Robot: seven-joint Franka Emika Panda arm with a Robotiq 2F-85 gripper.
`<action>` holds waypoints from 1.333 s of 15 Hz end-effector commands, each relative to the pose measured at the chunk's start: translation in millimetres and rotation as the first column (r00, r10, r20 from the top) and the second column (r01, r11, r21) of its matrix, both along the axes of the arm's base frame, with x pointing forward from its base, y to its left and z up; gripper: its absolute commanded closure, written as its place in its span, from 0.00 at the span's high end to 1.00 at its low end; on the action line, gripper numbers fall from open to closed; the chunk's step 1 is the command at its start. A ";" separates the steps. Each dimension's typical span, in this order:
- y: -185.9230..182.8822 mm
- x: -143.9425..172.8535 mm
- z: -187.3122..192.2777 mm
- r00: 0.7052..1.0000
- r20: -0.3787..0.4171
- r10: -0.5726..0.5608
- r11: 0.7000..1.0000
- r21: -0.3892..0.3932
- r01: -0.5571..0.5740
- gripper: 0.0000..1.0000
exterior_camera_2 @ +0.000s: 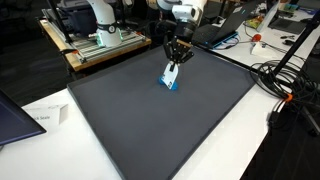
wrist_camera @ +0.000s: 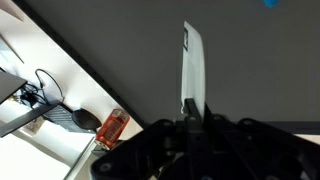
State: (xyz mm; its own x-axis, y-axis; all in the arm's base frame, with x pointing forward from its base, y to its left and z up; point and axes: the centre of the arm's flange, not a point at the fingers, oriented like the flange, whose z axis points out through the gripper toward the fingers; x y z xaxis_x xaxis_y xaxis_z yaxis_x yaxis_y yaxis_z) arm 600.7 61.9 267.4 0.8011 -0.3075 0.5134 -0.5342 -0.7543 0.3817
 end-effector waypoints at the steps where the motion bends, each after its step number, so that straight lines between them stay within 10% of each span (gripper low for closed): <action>1: -5.0 -3.1 10.2 0.994 -0.045 0.100 0.995 0.006 -0.099 0.01; 13: -9.5 -0.7 7.1 0.861 -0.135 0.490 0.858 0.247 -0.450 0.01; 20: -18.3 -7.0 8.7 0.834 -0.171 0.525 0.834 0.297 -0.465 0.01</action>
State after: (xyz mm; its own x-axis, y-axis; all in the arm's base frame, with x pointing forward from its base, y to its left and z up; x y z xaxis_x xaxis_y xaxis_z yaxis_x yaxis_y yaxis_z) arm 603.4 49.0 265.3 0.9606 0.0630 0.2707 -0.0027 -0.9718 0.2356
